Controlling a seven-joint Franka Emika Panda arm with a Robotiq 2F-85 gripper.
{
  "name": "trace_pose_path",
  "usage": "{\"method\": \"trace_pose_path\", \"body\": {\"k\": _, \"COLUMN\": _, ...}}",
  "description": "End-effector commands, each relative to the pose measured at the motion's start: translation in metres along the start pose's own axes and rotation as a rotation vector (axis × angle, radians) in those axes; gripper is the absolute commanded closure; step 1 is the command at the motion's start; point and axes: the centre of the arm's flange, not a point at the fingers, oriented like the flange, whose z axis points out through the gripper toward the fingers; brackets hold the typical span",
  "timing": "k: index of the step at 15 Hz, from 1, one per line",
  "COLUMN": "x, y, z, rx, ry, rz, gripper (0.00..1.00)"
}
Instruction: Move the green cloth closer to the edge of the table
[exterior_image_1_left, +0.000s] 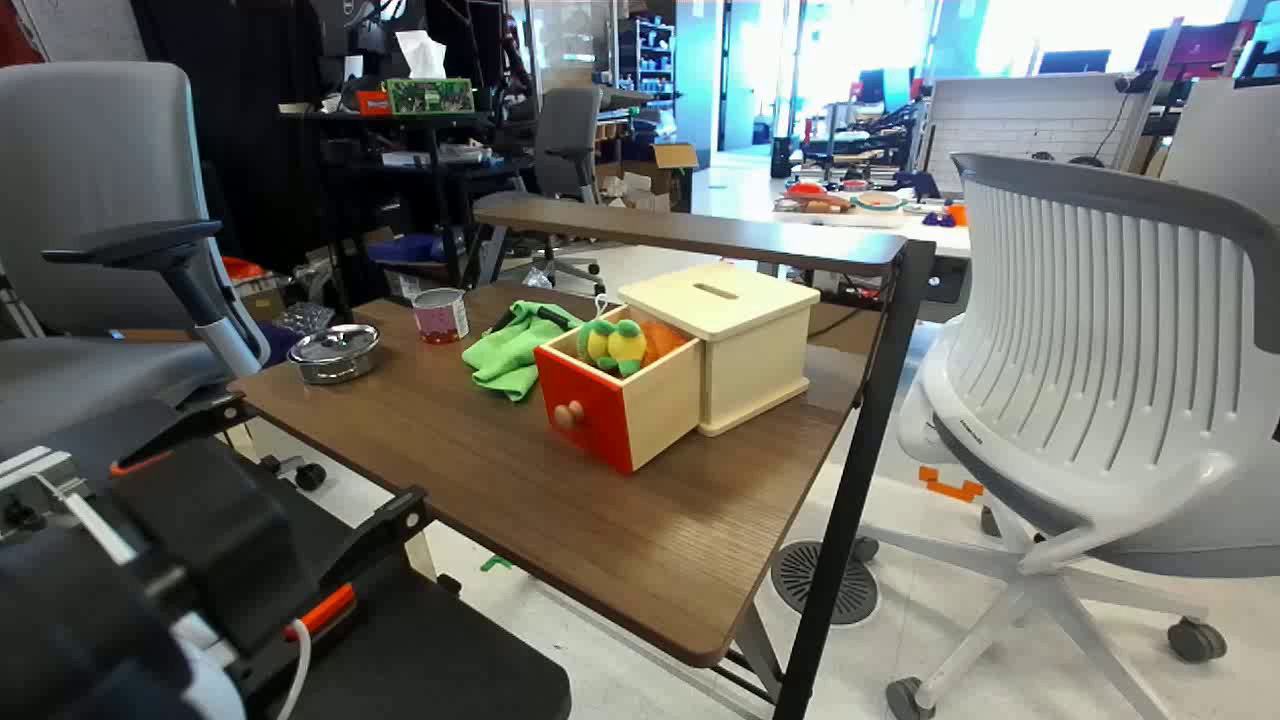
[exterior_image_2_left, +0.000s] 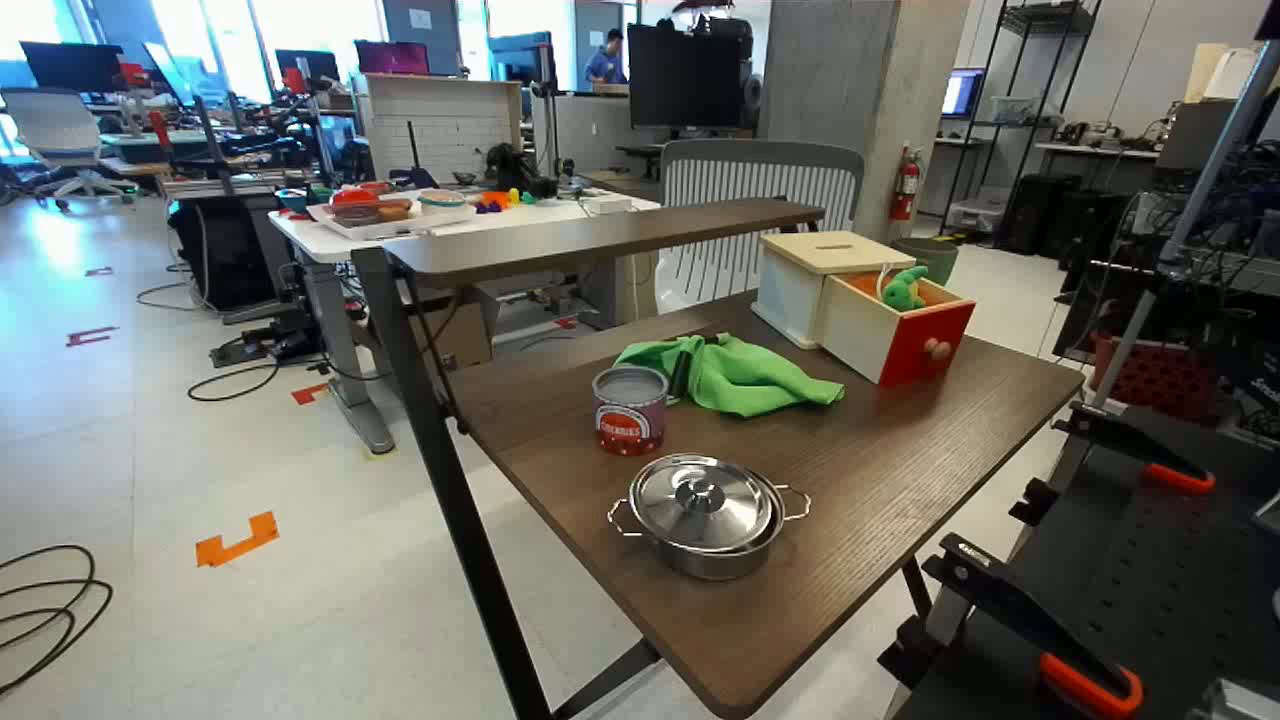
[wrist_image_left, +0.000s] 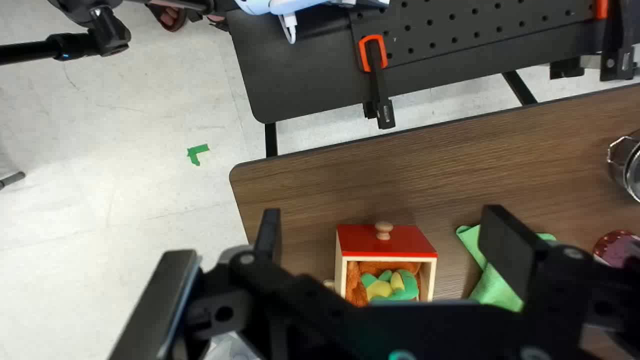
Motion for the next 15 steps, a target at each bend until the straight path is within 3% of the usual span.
{"method": "trace_pose_path", "body": {"k": 1, "x": 0.0, "y": 0.0, "z": 0.0, "rx": 0.0, "ry": 0.001, "rz": 0.0, "gripper": 0.0}}
{"method": "trace_pose_path", "body": {"k": 7, "x": 0.004, "y": -0.015, "z": 0.01, "rx": -0.003, "ry": 0.037, "rz": 0.004, "gripper": 0.0}}
{"method": "trace_pose_path", "body": {"k": 11, "x": 0.022, "y": -0.073, "z": 0.041, "rx": 0.005, "ry": 0.035, "rz": -0.091, "gripper": 0.0}}
{"method": "trace_pose_path", "body": {"k": 15, "x": 0.052, "y": -0.138, "z": 0.066, "rx": 0.129, "ry": 0.085, "rz": -0.1, "gripper": 0.0}}
